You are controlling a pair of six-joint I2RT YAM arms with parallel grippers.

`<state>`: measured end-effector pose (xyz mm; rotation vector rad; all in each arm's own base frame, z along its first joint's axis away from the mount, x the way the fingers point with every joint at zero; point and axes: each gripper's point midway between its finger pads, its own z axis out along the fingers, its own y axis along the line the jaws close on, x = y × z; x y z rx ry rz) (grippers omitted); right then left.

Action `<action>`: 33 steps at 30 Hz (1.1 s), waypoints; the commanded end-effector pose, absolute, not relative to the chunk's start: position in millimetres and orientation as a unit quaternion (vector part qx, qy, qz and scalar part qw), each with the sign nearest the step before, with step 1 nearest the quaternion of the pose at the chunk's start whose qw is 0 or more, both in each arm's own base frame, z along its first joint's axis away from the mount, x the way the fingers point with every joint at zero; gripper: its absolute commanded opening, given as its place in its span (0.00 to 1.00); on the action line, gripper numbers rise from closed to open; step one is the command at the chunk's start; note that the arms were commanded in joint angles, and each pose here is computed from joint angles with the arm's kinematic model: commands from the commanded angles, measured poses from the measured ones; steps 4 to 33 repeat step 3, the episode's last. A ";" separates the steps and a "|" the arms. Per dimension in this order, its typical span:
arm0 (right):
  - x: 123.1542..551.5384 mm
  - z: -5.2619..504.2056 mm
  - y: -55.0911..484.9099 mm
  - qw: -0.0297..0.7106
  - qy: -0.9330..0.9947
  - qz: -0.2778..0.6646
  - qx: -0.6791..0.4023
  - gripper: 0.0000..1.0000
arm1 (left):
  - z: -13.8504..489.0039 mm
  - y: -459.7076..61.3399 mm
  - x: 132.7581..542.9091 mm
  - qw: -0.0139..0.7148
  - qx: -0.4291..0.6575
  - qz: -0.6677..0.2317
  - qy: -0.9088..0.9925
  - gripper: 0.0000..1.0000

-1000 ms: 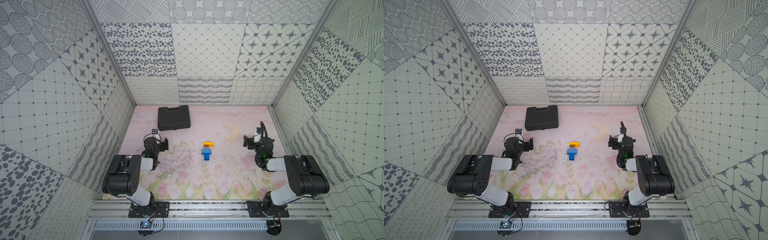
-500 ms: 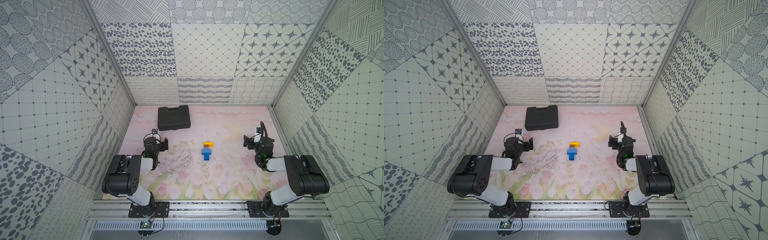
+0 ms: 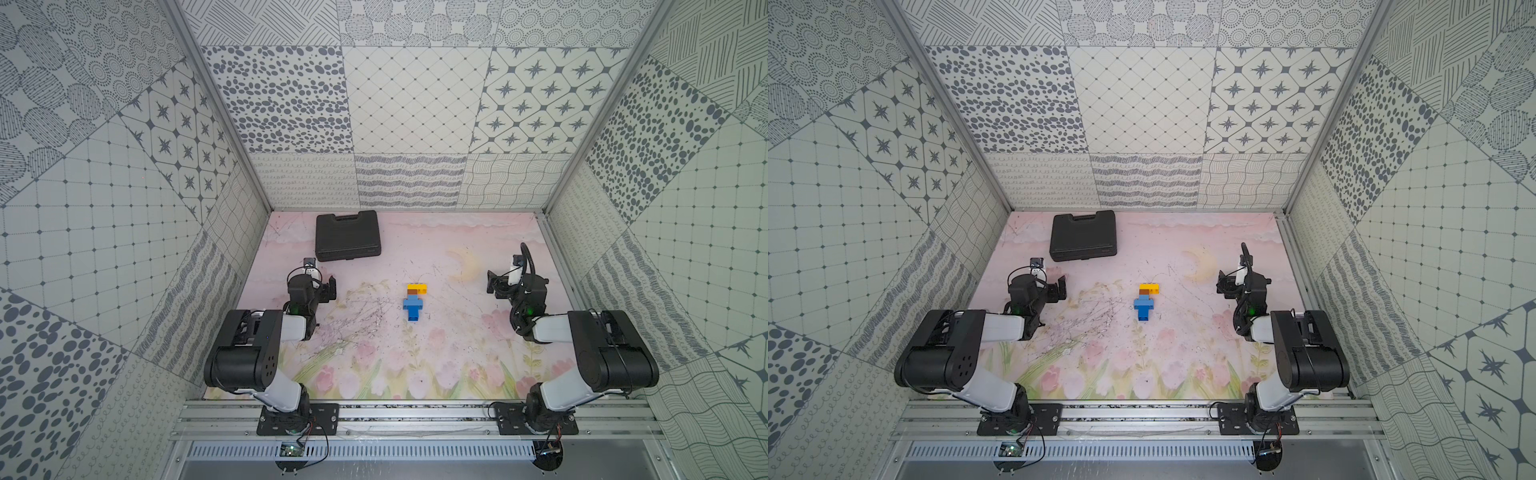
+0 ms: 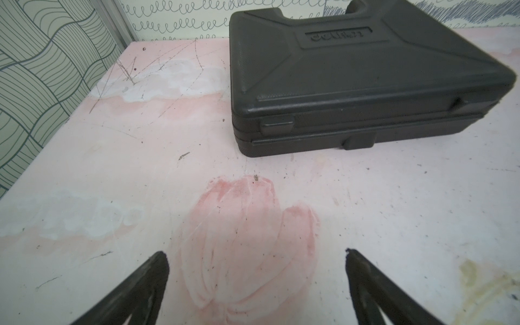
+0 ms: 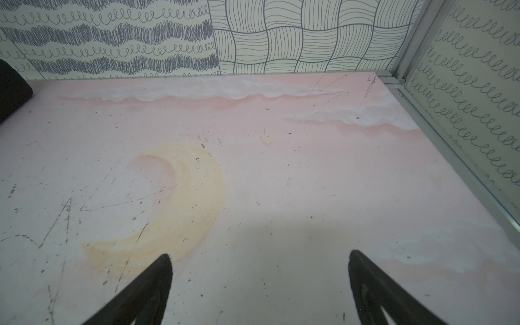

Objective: Assemble the letter f with lego
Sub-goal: Reset both arms

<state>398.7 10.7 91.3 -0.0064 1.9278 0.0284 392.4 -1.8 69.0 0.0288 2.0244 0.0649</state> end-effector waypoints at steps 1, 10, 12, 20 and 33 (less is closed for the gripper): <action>406.5 106.0 11.8 0.590 0.807 0.018 0.000 0.98 | 77.7 -1.6 398.0 0.544 0.010 0.023 0.838 0.99; 406.1 105.4 11.7 0.590 0.807 0.018 0.000 0.98 | 77.5 -1.8 397.9 0.544 0.010 0.023 0.839 0.99; 406.1 105.4 11.7 0.590 0.807 0.018 0.000 0.98 | 77.5 -1.8 397.9 0.544 0.010 0.023 0.839 0.99; 406.1 105.4 11.7 0.590 0.807 0.018 0.000 0.98 | 77.5 -1.8 397.9 0.544 0.010 0.023 0.839 0.99; 406.1 105.4 11.7 0.590 0.807 0.018 0.000 0.98 | 77.5 -1.8 397.9 0.544 0.010 0.023 0.839 0.99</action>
